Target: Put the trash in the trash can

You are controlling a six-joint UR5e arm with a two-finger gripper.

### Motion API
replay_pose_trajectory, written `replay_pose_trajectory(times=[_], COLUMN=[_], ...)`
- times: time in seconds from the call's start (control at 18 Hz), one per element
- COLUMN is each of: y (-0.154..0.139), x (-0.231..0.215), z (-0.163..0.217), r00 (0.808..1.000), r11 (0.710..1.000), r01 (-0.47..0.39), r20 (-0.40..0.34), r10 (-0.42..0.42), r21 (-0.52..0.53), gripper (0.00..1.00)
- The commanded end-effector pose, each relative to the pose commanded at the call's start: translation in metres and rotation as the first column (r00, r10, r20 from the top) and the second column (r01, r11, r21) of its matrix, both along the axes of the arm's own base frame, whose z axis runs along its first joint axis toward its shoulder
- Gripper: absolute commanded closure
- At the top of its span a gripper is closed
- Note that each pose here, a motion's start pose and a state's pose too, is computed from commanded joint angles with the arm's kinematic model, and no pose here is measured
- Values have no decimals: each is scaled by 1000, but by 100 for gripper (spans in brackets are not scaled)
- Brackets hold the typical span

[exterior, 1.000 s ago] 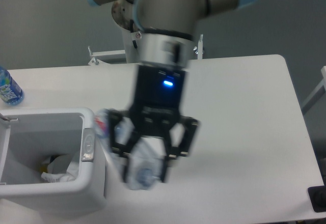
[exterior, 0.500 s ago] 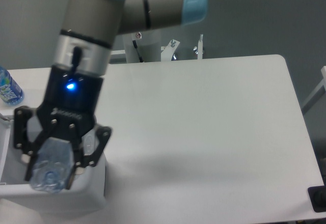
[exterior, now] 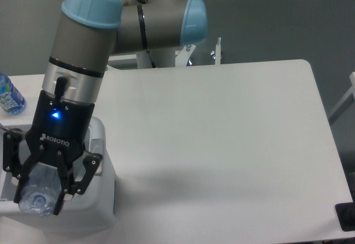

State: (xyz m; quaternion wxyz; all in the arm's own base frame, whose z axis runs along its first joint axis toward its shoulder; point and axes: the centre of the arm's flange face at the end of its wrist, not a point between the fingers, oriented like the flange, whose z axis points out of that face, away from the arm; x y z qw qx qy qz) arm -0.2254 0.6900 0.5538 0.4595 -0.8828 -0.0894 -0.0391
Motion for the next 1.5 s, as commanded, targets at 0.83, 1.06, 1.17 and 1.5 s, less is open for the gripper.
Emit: replay_pose_trajectory(times=[0.83, 1.06, 1.17, 1.5], y=[-110, -173, -189, -236], x=[-183, -215, -217, -224], z=[-23, 8, 4, -11], r00=[822, 746, 741, 801], r11=[818, 760, 743, 749], r01=[-553, -629, -640, -513], r20=[-261, -403, -418, -549], r10=[506, 531, 526, 241], r21=[-157, -164, -199, -420], gripper=[0, 0, 0, 0])
